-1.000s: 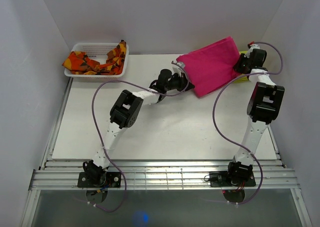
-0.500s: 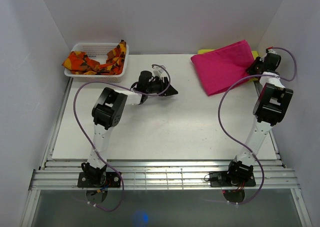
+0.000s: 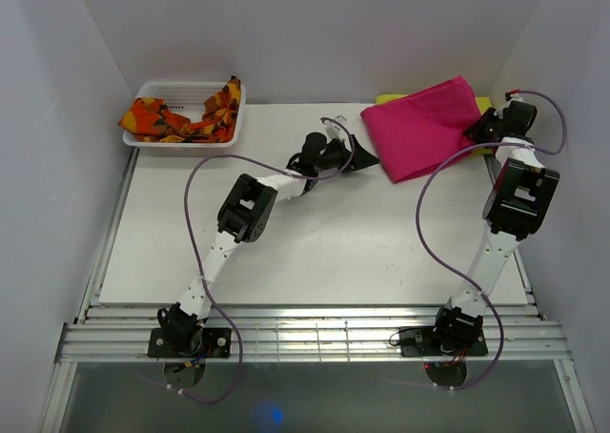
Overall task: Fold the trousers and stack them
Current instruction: Neatly place the folded trousers to the corner
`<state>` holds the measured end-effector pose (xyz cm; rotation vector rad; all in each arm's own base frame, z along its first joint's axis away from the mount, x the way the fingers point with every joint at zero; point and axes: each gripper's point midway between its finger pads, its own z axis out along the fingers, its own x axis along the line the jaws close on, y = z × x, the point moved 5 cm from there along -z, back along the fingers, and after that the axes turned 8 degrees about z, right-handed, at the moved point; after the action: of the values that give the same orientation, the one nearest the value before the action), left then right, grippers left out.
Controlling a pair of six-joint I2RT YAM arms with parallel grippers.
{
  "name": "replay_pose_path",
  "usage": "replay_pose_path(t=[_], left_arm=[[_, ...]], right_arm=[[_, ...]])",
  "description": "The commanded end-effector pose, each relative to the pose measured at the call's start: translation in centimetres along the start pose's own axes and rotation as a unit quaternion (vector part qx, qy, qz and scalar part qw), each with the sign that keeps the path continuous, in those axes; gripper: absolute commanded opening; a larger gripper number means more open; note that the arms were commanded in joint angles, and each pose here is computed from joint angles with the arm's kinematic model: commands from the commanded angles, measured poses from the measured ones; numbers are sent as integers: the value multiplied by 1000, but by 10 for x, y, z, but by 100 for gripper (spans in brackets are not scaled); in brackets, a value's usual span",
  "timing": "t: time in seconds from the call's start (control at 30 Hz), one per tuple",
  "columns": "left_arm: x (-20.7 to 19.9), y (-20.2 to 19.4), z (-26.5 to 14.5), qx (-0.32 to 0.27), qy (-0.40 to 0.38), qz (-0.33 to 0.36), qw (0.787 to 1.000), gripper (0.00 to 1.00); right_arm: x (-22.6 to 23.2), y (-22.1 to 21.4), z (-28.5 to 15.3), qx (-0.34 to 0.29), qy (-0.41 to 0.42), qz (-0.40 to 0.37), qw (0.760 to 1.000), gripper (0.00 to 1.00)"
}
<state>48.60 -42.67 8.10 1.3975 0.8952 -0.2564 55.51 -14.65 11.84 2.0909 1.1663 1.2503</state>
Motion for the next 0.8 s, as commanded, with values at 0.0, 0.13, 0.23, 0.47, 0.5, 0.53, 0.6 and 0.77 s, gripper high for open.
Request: replay_pose_path(t=[0.0,0.13,0.23,0.47,0.5,0.53,0.6,0.77], left_arm=[[-21,2,25,-28,1,-11,1000,84],[-11,-8,33,-37,17,-33,999,82],[-4,-15,34,-37,20,-37,998,82],[7,-17,39,-53,39,-53,996,73],[7,-15,38,-55,41,-51,996,71],[7,-13,38,-57,42,-47,996,64],[11,-5,32,-67,55,-43,995,51],[13,17,17,-78,85,-28,993,0]], right_arm=[[47,36,-24,-29,69,9,997,8],[42,1,-11,14,68,27,997,8],[46,-24,-4,45,74,39,995,8],[75,-38,-1,64,102,40,992,8],[79,-38,-1,64,105,36,992,8],[81,-36,-2,62,106,33,992,8],[86,-30,-7,57,114,25,992,8],[99,-11,-20,35,131,-1,991,8]])
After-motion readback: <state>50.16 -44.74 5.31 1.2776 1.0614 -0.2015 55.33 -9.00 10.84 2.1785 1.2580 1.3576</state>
